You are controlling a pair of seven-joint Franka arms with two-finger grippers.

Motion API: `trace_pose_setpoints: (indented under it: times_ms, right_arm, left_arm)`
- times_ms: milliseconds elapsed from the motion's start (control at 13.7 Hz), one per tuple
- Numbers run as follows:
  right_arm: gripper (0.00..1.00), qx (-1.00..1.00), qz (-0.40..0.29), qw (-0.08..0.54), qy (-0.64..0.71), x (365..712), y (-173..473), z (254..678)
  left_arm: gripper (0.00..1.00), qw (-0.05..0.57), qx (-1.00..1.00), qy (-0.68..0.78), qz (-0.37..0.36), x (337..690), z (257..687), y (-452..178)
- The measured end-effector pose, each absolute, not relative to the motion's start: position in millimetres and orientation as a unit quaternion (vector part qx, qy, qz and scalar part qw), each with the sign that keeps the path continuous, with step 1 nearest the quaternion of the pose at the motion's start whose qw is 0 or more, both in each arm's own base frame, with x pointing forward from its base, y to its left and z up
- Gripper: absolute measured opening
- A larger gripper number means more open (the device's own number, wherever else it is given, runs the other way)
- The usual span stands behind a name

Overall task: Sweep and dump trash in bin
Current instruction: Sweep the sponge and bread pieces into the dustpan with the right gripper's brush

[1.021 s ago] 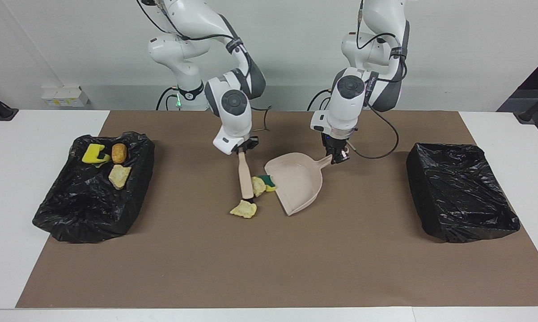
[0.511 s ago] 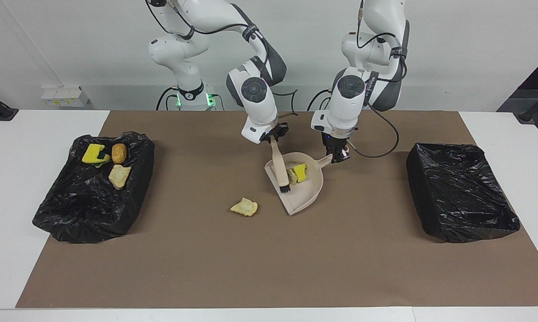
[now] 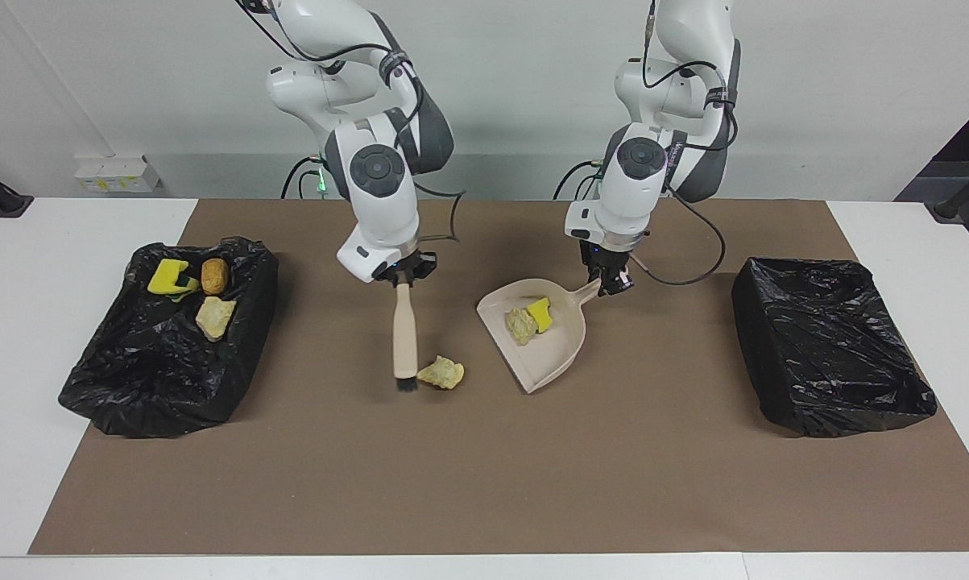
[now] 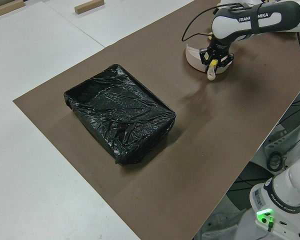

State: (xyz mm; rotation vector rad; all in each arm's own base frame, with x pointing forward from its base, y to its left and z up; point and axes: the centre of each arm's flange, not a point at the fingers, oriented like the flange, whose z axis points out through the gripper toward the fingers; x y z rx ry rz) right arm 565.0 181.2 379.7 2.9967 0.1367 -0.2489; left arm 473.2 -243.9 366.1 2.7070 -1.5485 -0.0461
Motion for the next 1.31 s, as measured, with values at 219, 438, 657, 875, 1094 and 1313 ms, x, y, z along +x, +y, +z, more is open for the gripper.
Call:
trace_pose_setpoints:
  times_ms: [219,438,657,875,1094,1313]
  right_arm:
    - [0.26,0.993,-0.084,0.065,0.058,573.5,186.2,344.7]
    - [0.26,0.991,-0.087,0.059,0.08,568.7,213.3,325.5]
    - [0.26,0.988,-0.099,0.028,0.113,539.1,279.2,325.3]
    - [0.26,0.984,-0.11,-0.023,0.136,504.2,342.7,330.4]
    - [0.26,0.98,-0.12,-0.055,0.15,481.5,375.1,338.2]
    - [0.26,0.978,-0.122,-0.07,0.151,488.0,367.6,345.3]
  left_arm:
    - [0.31,0.011,0.87,-0.493,-0.014,472.9,366.1,-244.6]
    - [0.31,0.011,0.87,-0.493,-0.015,472.8,366.0,-244.6]
    - [0.31,0.012,0.87,-0.492,-0.015,472.7,365.9,-244.7]
    - [0.31,0.012,0.87,-0.492,-0.016,472.3,365.1,-244.4]
    - [0.31,0.012,0.871,-0.491,-0.016,472.0,364.8,-244.3]
    - [0.31,0.012,0.872,-0.49,-0.016,472.1,364.9,-244.2]
